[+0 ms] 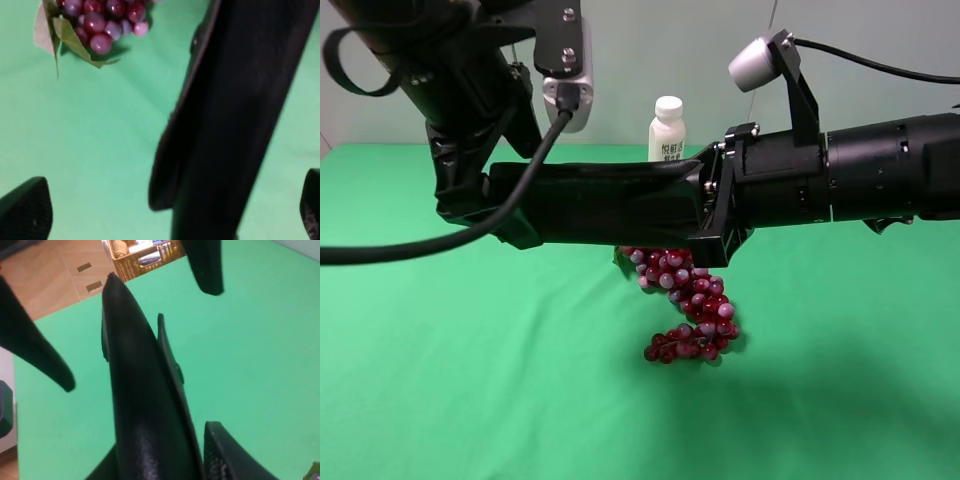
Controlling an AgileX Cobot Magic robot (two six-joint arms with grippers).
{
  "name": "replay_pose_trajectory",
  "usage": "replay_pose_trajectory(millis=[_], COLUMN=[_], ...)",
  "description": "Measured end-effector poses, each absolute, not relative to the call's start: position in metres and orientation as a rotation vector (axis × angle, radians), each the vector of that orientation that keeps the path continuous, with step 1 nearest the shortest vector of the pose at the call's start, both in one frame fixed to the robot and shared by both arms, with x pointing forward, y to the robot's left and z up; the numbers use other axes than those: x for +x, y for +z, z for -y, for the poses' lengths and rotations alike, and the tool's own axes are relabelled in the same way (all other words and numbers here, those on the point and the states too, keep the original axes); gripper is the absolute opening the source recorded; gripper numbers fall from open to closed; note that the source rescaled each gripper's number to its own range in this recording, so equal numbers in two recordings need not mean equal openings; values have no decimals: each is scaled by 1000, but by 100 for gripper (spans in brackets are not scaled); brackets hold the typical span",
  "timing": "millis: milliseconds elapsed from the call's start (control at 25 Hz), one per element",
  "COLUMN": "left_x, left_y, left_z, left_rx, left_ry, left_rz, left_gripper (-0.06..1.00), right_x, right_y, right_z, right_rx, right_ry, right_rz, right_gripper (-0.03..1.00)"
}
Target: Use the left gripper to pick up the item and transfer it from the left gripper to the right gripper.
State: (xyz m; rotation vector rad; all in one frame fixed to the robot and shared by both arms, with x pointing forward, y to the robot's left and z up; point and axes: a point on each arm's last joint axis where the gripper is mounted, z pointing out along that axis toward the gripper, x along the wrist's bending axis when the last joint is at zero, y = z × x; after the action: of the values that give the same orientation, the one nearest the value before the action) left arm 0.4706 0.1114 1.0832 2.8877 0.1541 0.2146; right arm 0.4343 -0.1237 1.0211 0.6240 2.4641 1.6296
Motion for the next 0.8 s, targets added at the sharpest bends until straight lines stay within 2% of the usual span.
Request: replay_pose_trajectory(millis=[280, 600, 800], left_x=[445, 413, 382], left_y=[1114, 1156, 1161], left_z=[-132, -168, -199], left_rx=[2863, 2724, 2633], left_ry=[218, 401, 496], left_rz=[-302, -613, -782], left_gripper=[100, 100, 100], right_x=[434, 434, 434], right_y=[1021, 1021, 1021], right_z=[124, 124, 124], right_rx=[624, 623, 621], right_ry=[1630, 1629, 1628], right_rz=[-2464, -2465, -2465], right_gripper=[1, 1, 1])
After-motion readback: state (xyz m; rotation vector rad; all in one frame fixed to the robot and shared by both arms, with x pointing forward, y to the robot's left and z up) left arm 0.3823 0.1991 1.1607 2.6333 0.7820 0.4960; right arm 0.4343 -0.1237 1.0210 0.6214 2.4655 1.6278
